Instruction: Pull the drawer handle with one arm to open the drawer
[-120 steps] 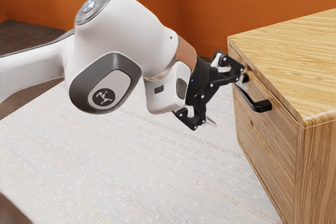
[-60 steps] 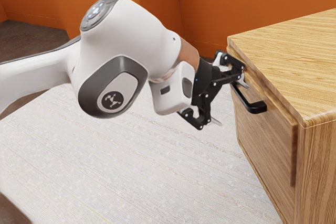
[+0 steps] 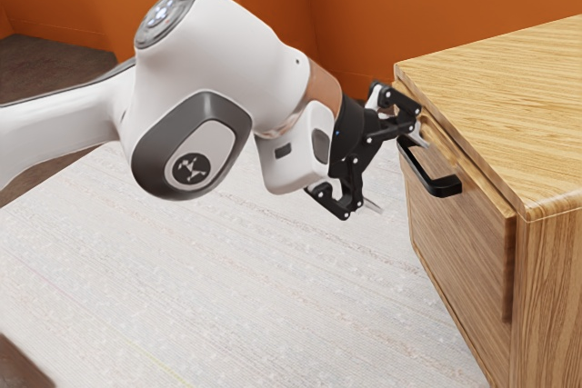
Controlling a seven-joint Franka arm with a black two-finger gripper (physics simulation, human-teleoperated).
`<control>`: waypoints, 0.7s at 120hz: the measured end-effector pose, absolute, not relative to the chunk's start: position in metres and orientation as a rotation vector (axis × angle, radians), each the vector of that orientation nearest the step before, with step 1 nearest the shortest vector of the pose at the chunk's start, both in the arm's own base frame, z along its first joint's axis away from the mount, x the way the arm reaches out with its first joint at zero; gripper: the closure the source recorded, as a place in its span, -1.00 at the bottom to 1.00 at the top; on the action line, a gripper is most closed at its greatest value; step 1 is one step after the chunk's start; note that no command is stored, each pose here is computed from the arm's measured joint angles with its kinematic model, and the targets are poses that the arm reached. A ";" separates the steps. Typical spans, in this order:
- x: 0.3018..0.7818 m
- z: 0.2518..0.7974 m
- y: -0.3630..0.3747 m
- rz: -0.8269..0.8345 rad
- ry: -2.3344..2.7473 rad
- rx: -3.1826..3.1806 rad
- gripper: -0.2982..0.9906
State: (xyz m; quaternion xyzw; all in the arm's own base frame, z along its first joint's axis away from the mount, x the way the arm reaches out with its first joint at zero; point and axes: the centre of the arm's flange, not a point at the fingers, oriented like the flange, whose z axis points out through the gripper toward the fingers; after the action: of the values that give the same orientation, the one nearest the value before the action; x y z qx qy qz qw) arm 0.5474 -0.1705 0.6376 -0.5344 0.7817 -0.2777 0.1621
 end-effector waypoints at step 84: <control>0.527 0.631 -0.147 -0.742 2.229 -1.578 -0.41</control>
State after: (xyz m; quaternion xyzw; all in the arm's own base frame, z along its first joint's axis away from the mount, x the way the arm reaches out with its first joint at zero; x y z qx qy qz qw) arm 0.5268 -0.1467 0.6307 -0.5508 0.7782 -0.2590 0.1551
